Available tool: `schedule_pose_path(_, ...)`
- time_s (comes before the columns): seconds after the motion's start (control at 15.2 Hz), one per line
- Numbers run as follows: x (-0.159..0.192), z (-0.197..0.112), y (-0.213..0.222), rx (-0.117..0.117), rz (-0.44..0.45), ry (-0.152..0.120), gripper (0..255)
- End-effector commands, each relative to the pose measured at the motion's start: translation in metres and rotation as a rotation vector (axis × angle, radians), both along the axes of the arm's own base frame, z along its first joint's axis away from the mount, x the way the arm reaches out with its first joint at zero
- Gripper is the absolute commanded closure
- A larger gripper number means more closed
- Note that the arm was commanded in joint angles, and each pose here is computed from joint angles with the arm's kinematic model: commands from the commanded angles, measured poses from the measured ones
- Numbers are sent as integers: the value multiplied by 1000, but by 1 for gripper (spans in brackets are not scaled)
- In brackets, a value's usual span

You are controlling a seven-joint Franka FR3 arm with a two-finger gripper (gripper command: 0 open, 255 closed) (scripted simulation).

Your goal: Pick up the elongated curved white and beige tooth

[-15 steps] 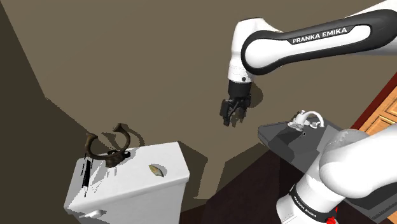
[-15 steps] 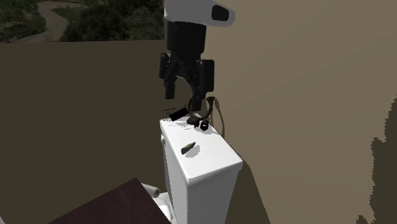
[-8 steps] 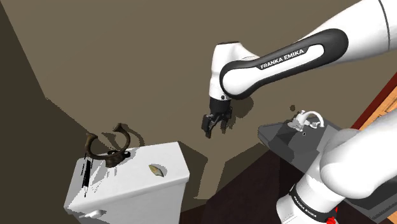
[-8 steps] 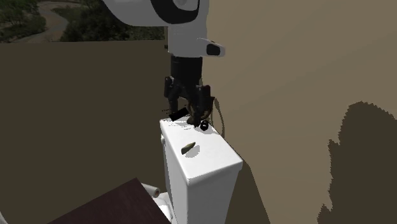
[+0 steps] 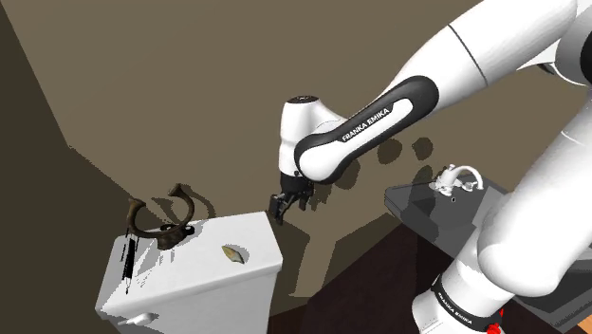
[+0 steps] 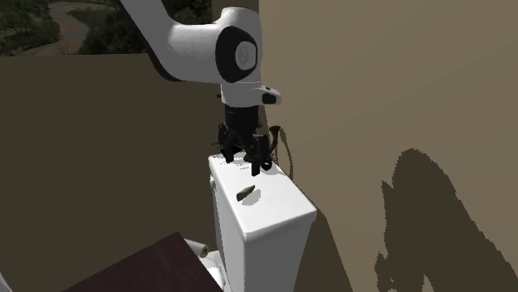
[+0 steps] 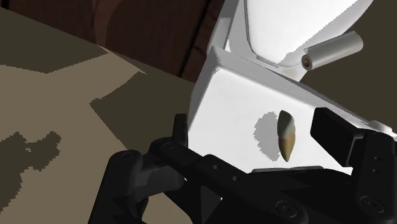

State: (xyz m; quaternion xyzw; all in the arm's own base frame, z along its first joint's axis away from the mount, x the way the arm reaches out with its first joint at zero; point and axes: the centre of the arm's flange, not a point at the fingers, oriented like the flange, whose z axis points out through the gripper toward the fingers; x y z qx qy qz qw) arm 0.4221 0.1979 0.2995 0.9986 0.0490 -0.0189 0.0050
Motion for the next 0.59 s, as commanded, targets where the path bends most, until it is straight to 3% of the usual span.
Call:
schedule_pose_path(0.0, 12, -16, 14, 1, 9, -13, 0)
schedule_pose_path(0.53, 54, -88, 74, -3, 48, -60, 0)
